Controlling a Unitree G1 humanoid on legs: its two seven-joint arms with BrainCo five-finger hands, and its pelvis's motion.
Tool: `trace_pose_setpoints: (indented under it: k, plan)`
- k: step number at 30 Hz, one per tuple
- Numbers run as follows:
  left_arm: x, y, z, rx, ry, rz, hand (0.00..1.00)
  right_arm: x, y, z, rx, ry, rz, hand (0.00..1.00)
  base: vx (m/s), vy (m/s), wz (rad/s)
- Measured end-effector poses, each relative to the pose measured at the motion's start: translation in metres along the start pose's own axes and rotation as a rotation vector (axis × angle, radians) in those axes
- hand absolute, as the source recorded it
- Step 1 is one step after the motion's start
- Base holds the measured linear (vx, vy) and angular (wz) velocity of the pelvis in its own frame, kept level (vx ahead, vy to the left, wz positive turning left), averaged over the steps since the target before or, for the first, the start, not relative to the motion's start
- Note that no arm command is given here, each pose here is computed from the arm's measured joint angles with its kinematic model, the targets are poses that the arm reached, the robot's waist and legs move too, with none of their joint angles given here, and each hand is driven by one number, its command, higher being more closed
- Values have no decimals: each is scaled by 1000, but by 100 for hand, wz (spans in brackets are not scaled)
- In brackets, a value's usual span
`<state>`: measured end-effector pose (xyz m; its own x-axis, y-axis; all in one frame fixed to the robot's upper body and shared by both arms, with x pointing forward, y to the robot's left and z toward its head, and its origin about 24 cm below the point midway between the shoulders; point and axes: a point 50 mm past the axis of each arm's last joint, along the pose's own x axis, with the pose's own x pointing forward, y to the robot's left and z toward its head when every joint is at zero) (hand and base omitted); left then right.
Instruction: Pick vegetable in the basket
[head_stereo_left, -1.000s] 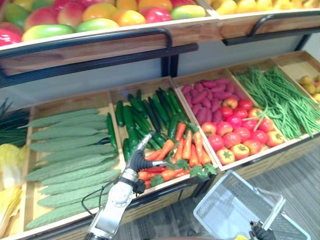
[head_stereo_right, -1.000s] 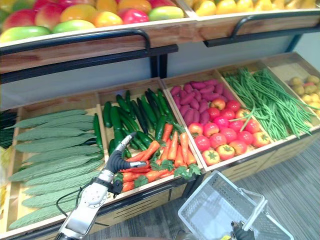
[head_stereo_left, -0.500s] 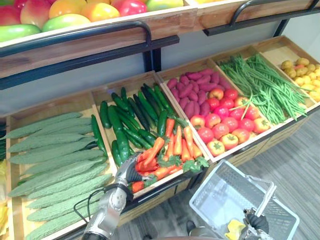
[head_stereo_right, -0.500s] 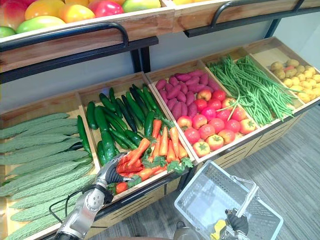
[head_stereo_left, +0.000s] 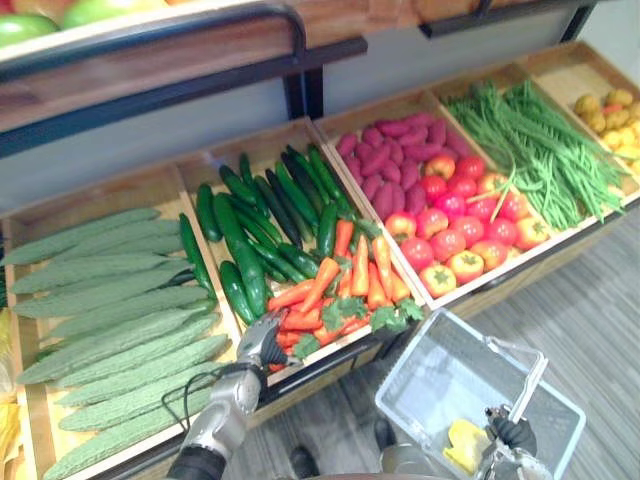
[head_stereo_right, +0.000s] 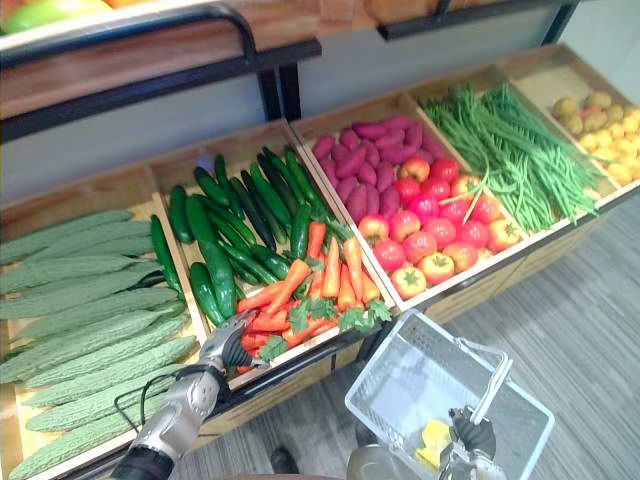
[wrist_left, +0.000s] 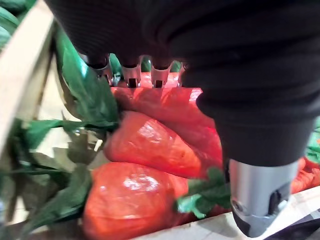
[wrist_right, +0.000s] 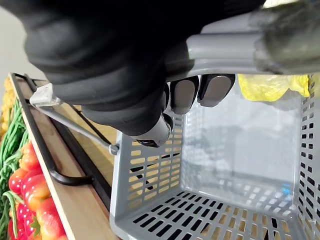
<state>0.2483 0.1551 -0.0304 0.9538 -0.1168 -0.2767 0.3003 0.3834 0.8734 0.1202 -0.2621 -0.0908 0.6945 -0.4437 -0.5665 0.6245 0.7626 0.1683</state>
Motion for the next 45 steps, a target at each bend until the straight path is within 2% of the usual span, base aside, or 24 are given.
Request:
trace_pose_setpoints:
  k: [3, 4, 10, 13, 18, 23, 28, 34, 45]
  plan:
    - [5, 7, 0, 28, -22, 22, 0, 1, -1, 3, 4, -10, 0, 100, 37, -43, -8]
    - [7, 9, 0, 39, -19, 48, 100, 2, 0, 4, 6, -12, 4, 100, 31, -70, -2]
    - [26, 33, 8, 74, -30, 128, 100, 6, 7, 10, 3, -31, 31, 100, -35, -55, -3]
    - [28, 34, 9, 71, -29, 120, 100, 8, 10, 13, 6, -40, 48, 100, -33, -48, -1]
    - [24, 36, 13, 22, -39, 126, 100, 8, 11, 14, 6, -44, 55, 100, 2, -46, -3]
    - [15, 43, 25, -65, -82, 195, 100, 6, 10, 10, 26, -33, 48, 100, 13, -50, 2]
    - [-3, 62, 32, -198, -113, 332, 100, -1, 2, 5, 30, -27, 26, 100, -41, -43, 9]
    - [-28, 65, 32, -333, -125, 416, 100, -8, -9, -1, 39, -12, -12, 100, -17, -50, 15]
    - [-73, 87, 39, -748, -189, 625, 100, -32, -22, -12, 111, -6, -100, 100, -17, -40, 13]
